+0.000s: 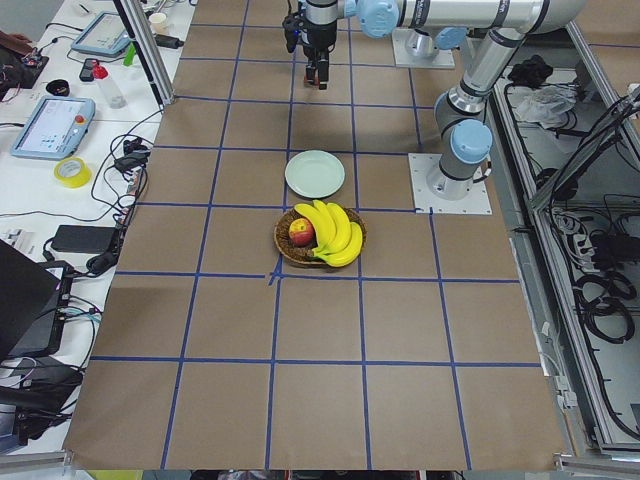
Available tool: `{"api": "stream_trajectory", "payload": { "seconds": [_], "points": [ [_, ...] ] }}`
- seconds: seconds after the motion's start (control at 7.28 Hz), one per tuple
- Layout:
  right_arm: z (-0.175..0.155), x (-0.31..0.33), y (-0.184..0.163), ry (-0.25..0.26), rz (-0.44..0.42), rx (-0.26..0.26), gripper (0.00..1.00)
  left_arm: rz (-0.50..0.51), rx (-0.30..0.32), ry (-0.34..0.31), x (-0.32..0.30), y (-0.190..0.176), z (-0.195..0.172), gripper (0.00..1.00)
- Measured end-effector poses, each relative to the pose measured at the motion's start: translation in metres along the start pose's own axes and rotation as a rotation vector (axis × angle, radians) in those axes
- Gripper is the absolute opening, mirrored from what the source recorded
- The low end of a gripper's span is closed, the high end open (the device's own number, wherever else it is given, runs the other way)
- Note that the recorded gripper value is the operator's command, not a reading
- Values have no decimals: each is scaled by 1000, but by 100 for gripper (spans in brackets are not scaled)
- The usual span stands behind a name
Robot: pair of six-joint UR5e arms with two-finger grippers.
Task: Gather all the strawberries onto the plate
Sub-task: 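Reach the right gripper down to the strawberry pair and grasp one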
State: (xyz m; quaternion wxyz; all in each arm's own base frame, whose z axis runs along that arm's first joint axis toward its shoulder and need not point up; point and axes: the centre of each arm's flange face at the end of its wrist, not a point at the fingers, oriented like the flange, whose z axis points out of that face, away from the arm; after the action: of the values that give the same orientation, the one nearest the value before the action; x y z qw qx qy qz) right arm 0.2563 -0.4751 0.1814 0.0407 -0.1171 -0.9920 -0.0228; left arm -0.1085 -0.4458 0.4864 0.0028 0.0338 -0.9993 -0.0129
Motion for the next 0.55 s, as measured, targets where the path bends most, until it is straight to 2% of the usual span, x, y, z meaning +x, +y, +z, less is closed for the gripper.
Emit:
{"api": "stream_trajectory", "payload": {
  "seconds": [0.14,0.27,0.41,0.55],
  "points": [
    [5,-2,0,-6,1,-7,57,0,-2,0,0,-1,1,100],
    [7,-3,-1,-14,1,-15,45,-1,-3,-2,-1,-1,1,100],
    [8,-4,-1,-20,1,-18,40,-1,-3,-4,-1,-1,1,100],
    [6,-5,-1,-24,0,-18,26,-1,-6,-6,-1,-2,2,100]
  ]
}}
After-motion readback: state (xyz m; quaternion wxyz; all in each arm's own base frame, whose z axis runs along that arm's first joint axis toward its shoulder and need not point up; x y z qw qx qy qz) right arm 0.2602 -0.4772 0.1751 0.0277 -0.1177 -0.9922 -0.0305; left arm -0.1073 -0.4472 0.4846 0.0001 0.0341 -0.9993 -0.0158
